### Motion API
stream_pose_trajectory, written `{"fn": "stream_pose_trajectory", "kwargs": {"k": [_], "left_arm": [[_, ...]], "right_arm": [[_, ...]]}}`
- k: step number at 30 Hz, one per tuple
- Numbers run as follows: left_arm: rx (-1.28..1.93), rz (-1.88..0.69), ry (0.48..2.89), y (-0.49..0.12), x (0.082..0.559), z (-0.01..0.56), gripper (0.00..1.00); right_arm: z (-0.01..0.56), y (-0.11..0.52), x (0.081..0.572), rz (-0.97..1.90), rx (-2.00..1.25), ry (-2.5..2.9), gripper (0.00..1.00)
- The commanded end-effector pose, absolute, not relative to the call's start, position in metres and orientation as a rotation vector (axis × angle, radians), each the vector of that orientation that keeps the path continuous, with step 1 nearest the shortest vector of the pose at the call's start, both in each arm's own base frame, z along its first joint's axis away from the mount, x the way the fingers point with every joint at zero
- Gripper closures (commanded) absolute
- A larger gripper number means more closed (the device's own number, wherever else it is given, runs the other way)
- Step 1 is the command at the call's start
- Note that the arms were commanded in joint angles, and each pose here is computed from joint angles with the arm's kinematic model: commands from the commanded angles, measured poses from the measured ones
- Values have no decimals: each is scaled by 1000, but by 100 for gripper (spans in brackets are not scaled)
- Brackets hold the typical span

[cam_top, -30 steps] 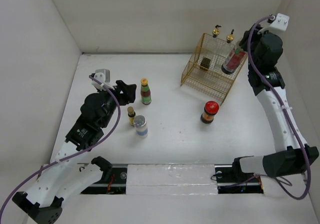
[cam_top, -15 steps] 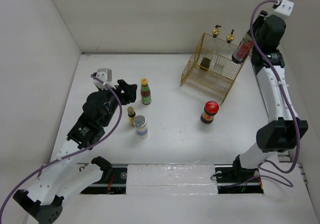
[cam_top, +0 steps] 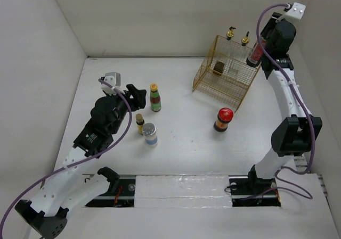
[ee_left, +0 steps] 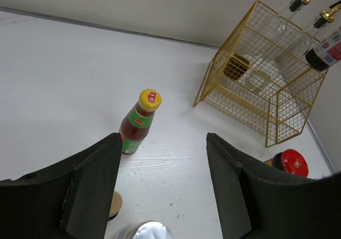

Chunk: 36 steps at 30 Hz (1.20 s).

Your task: Organize the condiment bottles

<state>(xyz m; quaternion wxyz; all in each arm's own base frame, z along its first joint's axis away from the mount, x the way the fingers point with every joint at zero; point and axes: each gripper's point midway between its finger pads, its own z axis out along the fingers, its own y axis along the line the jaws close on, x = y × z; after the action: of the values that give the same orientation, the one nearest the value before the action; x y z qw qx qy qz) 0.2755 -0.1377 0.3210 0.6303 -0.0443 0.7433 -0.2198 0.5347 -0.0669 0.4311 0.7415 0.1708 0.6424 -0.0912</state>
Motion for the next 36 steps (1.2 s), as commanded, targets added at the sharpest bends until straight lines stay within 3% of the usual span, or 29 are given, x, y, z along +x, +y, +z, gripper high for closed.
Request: {"fn": "stream_pose_trajectory", "kwargs": {"k": [1,8,19,31,36], "left_arm": [[-108,-505,1658,-137,278,333,40],[-106,-501,1667,-138,280,330,40],[-105,-497,1675,-139,281,327,40],[-105,-497,1675,-139,281,327,40],[-103,-492,1685,-141,283,324,40]], "right_arm": [[491,-71,519,-179,383,1160,86],[466,-74,530,-227,387,1185,86],[505,-78,530,-261,402,1045,87],[451,-66,540,-315,385,1075,87],[478,-75,528,-352,415,985,87]]}}
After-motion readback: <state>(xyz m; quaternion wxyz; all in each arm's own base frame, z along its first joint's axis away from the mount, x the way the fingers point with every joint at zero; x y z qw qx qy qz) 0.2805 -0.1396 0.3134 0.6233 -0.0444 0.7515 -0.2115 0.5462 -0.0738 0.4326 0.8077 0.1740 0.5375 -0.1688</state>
